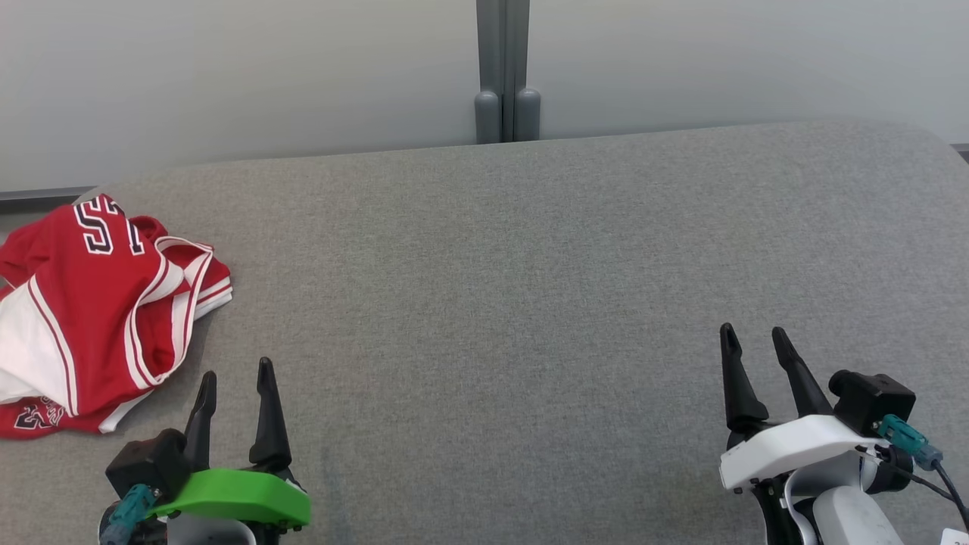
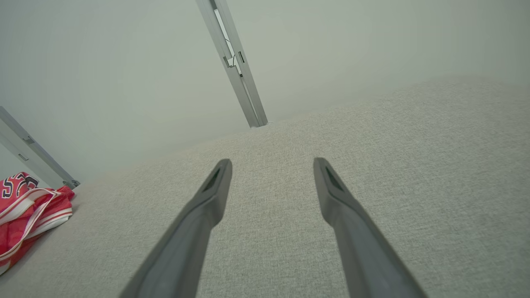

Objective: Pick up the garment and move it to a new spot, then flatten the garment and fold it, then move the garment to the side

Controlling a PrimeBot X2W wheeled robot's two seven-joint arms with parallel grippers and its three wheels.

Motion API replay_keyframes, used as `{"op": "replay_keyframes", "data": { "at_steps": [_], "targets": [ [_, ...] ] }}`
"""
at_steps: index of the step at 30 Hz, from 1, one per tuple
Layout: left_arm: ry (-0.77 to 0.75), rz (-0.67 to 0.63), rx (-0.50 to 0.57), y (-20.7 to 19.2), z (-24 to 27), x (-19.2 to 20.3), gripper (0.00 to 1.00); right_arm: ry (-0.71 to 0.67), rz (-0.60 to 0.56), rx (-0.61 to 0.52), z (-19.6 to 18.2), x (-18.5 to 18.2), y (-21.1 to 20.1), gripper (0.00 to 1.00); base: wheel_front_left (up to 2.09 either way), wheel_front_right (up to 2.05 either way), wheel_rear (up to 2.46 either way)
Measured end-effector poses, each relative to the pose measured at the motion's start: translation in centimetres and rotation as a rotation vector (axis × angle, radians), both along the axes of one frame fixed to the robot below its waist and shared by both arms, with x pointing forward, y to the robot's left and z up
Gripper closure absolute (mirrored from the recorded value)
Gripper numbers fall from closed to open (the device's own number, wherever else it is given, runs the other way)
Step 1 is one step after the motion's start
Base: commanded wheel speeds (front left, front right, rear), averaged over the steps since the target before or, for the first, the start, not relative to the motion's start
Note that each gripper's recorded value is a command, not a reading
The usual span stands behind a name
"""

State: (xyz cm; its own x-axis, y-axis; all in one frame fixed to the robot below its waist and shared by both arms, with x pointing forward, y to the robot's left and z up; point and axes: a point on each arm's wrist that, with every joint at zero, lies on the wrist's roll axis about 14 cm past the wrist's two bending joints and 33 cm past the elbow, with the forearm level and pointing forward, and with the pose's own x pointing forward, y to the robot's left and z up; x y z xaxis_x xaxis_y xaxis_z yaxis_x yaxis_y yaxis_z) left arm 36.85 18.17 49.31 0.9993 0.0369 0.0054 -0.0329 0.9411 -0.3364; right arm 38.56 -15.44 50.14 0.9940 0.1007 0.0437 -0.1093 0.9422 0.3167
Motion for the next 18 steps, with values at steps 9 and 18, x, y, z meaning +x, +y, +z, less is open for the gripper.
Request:
{"op": "replay_keyframes", "data": {
  "at_steps": [9,18],
  "targets": [
    [-0.014,-0.004,0.053,-0.06,0.17,-0.07,0.0,-0.024,0.017,-0.057,0.34,0.11,0.48,0.0,0.0,0.0,0.0],
    [-0.021,-0.01,0.093,-0.21,0.15,-0.31,0.0,-0.052,0.03,-0.116,0.78,-0.03,0.81,0.0,0.0,0.0,0.0]
  ]
}}
